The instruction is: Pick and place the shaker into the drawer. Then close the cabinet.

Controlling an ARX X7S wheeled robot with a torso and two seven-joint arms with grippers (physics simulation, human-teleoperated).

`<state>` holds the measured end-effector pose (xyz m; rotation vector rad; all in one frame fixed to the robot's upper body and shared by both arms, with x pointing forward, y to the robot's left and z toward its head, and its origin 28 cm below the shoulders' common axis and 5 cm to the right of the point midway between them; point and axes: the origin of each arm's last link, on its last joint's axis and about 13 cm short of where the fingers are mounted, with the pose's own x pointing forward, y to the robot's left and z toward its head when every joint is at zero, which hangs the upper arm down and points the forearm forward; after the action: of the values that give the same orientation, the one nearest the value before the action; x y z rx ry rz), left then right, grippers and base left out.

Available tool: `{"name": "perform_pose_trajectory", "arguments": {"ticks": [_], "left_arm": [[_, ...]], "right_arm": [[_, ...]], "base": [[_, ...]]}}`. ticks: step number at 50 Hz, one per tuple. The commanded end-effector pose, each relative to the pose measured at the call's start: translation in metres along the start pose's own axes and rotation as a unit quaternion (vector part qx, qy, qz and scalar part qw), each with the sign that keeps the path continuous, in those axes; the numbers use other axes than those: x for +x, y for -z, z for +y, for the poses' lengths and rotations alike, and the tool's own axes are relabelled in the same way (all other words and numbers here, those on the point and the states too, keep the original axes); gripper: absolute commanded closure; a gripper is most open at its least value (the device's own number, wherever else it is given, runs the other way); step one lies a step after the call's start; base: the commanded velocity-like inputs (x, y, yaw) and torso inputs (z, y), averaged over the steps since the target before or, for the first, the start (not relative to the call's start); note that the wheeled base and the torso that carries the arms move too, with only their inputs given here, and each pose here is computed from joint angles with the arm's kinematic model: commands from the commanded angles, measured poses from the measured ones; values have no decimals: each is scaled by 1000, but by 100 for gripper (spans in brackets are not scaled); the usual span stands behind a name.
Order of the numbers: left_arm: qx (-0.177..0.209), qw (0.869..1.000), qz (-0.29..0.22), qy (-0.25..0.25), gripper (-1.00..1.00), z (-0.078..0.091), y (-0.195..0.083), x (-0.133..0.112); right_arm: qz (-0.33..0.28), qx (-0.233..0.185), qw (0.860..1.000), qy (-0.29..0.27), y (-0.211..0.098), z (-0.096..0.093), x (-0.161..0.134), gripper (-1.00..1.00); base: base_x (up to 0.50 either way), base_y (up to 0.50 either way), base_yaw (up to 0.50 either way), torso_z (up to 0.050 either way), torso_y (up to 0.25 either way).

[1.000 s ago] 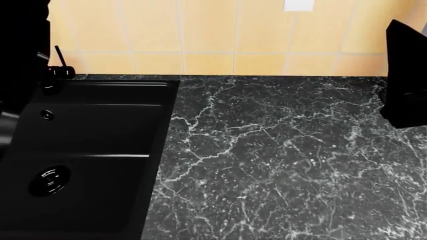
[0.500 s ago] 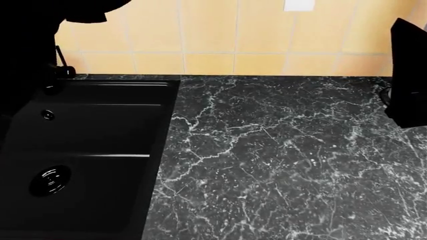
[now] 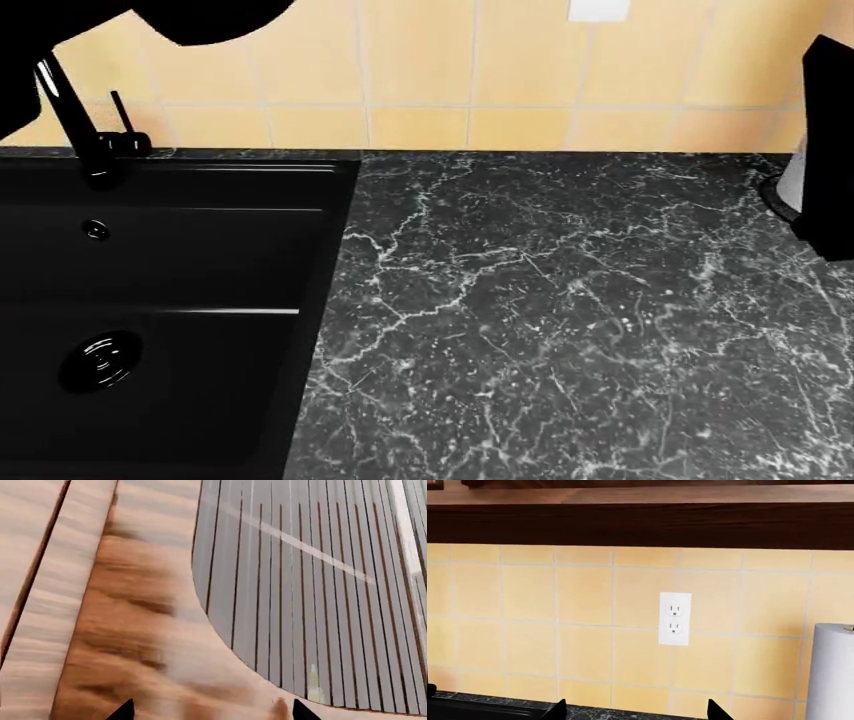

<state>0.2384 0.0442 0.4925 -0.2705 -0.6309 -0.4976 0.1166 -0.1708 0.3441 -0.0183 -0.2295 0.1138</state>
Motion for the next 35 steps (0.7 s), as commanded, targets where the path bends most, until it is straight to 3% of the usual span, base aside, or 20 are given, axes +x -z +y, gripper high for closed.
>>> {"name": "perform_pose_trajectory", "arguments": {"ticks": [1, 8, 20, 35], "left_arm": [[57, 980, 153, 112, -100, -20, 36, -61], [93, 986, 103, 88, -100, 1, 8, -87], [168, 985, 36, 26, -100, 38, -9, -121], [189, 982, 20, -17, -100, 71, -9, -144]], "right_arm": [[-7, -4, 1000, 3, -5, 0, -4, -100], [-9, -17, 1000, 10, -12, 3, -9, -100], [-16, -39, 999, 30, -26, 8, -12, -100], [-26, -52, 998, 35, -31, 17, -17, -100]], "base": [[0, 0, 0, 0, 0], [0, 0, 0, 0, 0], [0, 0, 0, 0, 0], [0, 0, 0, 0, 0]]}}
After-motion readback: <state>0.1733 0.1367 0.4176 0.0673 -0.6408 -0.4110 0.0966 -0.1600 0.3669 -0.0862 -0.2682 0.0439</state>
